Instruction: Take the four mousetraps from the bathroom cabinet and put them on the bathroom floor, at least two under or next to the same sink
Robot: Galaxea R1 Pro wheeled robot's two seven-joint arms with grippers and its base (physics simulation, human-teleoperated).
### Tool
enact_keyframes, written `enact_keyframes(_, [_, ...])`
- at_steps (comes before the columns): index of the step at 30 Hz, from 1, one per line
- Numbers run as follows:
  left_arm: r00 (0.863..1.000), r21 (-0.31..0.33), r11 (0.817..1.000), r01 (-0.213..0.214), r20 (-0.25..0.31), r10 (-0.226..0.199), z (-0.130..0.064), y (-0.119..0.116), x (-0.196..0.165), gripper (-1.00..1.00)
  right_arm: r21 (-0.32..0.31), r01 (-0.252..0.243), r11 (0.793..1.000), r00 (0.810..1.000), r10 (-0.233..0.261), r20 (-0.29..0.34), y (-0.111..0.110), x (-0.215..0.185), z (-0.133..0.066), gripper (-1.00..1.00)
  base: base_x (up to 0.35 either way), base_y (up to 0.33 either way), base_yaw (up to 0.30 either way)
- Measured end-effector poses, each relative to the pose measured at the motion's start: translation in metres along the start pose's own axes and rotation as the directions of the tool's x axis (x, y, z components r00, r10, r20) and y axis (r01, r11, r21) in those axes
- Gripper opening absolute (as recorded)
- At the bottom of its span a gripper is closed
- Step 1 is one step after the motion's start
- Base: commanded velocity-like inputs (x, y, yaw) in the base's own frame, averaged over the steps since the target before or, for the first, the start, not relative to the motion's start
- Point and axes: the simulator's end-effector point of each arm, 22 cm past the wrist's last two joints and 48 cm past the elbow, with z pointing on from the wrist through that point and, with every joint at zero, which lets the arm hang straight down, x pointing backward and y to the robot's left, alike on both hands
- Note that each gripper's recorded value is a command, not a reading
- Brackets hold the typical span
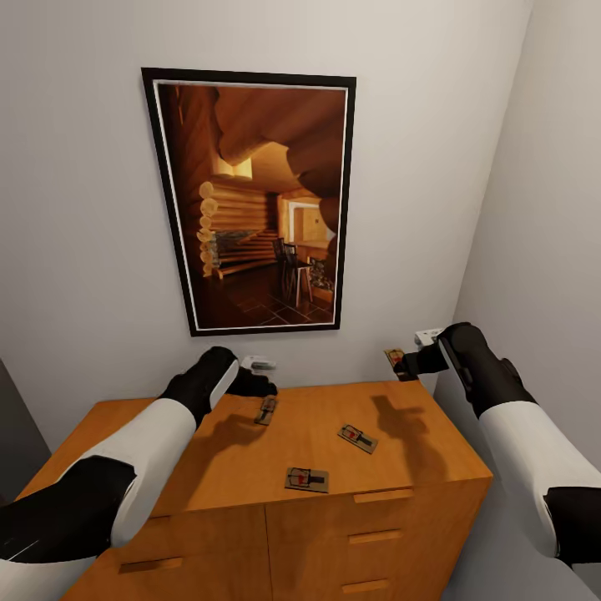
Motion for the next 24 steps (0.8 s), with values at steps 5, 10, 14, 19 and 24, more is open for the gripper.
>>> enact_keyframes(5, [1.0, 0.004, 1.0, -0.011, 0.005, 0.011, -0.018, -0.008, -0.016, 1.0, 0.003, -0.001, 1.0, 1.0, 0.001, 0.0, -0.002, 0.0, 0.0, -1.0, 0.013, 0.0, 0.0])
enact_keyframes(10, [1.0, 0.005, 1.0, -0.013, -0.006, 0.013, -0.019, -0.012, -0.014, 1.0, 0.005, -0.005, 1.0, 1.0, 0.005, 0.001, -0.004, 0.001, -0.001, -1.0, 0.227, 0.0, 0.0])
enact_keyframes(14, [1.0, 0.007, 1.0, -0.011, -0.014, 0.011, -0.018, -0.013, -0.012, 1.0, 0.004, -0.005, 1.0, 1.0, 0.005, 0.0, -0.004, 0.001, -0.001, -1.0, 0.247, 0.0, 0.0])
enact_keyframes(19, [1.0, 0.01, 1.0, -0.01, -0.018, 0.01, -0.016, -0.014, -0.01, 1.0, 0.003, -0.005, 1.0, 1.0, 0.005, 0.0, -0.004, 0.001, -0.001, -1.0, 0.058, 0.0, 0.0])
enact_keyframes(24, [0.999, 0.007, 1.0, -0.004, -0.04, 0.005, -0.011, -0.012, -0.002, 1.0, 0.001, -0.004, 1.0, 1.0, 0.004, -0.005, -0.003, 0.003, 0.001, -1.0, 0.007, 0.0, 0.0])
